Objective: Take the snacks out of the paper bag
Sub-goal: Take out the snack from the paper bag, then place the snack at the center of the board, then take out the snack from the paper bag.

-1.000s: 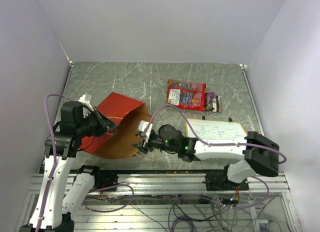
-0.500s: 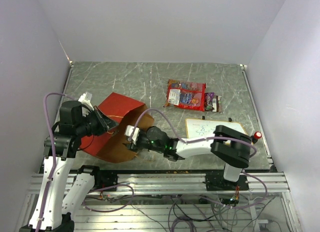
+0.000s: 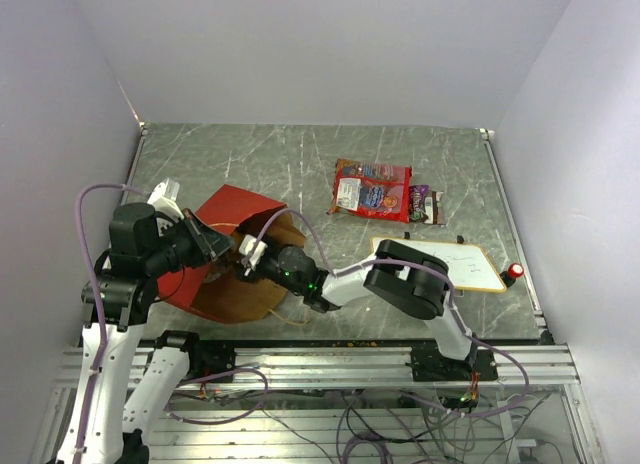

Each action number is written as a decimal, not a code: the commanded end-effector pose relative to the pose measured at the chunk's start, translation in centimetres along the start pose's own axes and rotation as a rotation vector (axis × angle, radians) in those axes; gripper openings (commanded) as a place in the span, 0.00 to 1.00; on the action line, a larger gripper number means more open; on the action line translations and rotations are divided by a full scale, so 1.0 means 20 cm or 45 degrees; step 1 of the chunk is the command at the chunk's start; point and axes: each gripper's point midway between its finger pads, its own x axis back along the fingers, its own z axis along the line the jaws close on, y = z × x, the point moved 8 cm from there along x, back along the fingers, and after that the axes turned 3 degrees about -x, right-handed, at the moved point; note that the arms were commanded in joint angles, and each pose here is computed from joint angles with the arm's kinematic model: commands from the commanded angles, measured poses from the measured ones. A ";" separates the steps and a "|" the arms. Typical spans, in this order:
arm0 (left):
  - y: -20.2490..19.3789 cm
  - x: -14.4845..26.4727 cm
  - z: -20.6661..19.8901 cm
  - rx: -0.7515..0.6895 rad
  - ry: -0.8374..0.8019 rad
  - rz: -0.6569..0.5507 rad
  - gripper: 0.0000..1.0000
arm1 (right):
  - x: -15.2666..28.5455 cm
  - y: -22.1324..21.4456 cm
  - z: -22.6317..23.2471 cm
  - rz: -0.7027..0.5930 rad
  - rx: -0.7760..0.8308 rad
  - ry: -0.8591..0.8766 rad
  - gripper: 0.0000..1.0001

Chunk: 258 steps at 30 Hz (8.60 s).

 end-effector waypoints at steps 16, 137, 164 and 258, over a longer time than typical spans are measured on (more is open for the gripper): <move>0.08 0.01 -0.08 -0.084 -0.085 -0.057 0.07 | -0.31 -0.16 -0.11 -0.071 -0.012 -0.125 0.54; 0.21 -0.29 0.03 -0.018 0.163 0.069 0.07 | 1.52 0.03 -1.60 0.511 -0.189 -1.167 0.00; 0.19 -0.26 0.01 0.018 0.157 0.100 0.07 | 1.84 -0.61 -1.88 0.565 -0.435 -1.232 0.00; 0.23 0.00 -0.15 -0.140 0.045 0.013 0.07 | -0.19 -0.10 -0.09 0.084 -0.033 -0.382 0.74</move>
